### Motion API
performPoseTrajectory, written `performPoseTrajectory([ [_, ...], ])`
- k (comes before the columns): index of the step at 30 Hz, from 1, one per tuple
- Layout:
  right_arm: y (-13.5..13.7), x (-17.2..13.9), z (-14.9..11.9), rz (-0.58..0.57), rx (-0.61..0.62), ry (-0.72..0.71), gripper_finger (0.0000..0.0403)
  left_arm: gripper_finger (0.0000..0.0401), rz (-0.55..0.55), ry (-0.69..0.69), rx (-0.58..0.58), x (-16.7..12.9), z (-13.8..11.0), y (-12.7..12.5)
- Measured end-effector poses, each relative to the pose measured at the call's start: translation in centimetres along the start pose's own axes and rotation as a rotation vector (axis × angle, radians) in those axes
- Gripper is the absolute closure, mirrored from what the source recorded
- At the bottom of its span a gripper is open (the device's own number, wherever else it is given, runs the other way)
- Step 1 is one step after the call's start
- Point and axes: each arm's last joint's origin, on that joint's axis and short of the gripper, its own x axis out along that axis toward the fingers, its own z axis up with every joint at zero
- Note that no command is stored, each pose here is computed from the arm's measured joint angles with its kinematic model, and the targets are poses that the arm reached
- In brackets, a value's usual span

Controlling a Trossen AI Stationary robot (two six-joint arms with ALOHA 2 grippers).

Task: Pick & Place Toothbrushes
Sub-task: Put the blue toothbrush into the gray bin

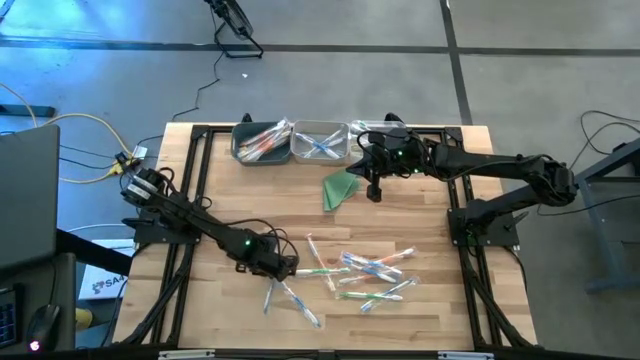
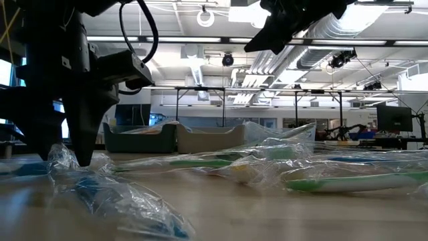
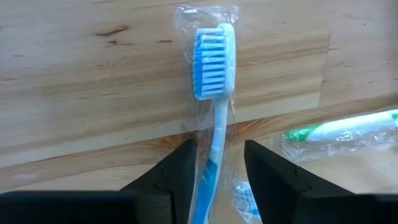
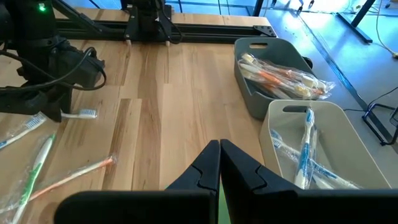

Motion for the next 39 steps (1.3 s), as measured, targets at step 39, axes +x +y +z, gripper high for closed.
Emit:
performPoseTrajectory([
  [39,0.03,0.0,0.0,0.004,0.0,-0.001,0.0398,0.0393,0.048,-0.017,0.064,0.01,0.17,0.46],
])
